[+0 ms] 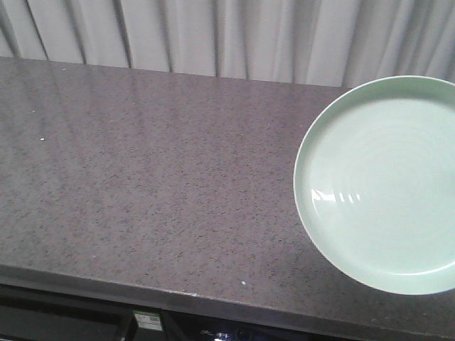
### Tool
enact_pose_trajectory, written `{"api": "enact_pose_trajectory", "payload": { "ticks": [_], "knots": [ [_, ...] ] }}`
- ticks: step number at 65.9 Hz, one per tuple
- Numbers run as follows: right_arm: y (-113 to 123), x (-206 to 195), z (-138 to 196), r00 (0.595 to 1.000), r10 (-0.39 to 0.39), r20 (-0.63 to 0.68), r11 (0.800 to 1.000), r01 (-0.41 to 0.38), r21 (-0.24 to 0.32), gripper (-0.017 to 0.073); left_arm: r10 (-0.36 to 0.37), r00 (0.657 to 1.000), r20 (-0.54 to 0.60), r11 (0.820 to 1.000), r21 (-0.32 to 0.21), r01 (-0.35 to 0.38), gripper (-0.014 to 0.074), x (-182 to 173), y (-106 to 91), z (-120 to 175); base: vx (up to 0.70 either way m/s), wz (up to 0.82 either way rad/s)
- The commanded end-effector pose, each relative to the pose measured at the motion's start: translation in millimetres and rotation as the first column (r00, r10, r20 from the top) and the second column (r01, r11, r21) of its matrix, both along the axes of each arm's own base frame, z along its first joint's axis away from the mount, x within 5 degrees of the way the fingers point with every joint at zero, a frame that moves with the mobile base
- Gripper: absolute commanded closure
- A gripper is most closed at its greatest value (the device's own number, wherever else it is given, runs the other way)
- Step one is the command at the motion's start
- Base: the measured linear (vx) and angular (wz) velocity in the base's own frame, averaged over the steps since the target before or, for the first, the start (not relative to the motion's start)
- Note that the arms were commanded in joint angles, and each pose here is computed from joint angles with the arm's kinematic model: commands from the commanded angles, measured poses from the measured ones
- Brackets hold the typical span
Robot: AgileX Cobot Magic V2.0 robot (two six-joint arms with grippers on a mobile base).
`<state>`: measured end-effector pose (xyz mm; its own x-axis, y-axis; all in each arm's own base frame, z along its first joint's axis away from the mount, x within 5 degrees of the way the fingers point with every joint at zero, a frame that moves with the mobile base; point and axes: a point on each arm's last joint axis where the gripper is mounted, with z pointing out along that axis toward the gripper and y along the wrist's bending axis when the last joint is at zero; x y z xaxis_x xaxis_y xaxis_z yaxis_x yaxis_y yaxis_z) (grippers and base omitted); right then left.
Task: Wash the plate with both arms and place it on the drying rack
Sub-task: 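Hold the plate raised in the right gripper, then drive the base away from the counter holding the plate in the right gripper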
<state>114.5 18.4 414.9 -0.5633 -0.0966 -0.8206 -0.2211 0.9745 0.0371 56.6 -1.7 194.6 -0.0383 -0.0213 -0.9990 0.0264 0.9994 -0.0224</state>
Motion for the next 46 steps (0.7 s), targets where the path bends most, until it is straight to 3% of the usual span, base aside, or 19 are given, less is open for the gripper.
{"api": "enact_pose_trajectory", "payload": {
  "ticks": [1, 46],
  "knots": [
    [-0.6, 0.5, 12.4, 0.996, -0.017, 0.091, 1.0, 0.015, 0.018, 0.0563, -0.004, 0.999, 0.046, 1.0, -0.013, 0.005, 0.06, 1.3, -0.2, -1.9, -0.05, 0.39],
    [-0.6, 0.5, 12.4, 0.996, -0.017, 0.091, 1.0, 0.015, 0.018, 0.0563, -0.004, 0.999, 0.046, 1.0, -0.013, 0.005, 0.06, 1.3, -0.2, -1.9, -0.08, 0.49]
  ]
}}
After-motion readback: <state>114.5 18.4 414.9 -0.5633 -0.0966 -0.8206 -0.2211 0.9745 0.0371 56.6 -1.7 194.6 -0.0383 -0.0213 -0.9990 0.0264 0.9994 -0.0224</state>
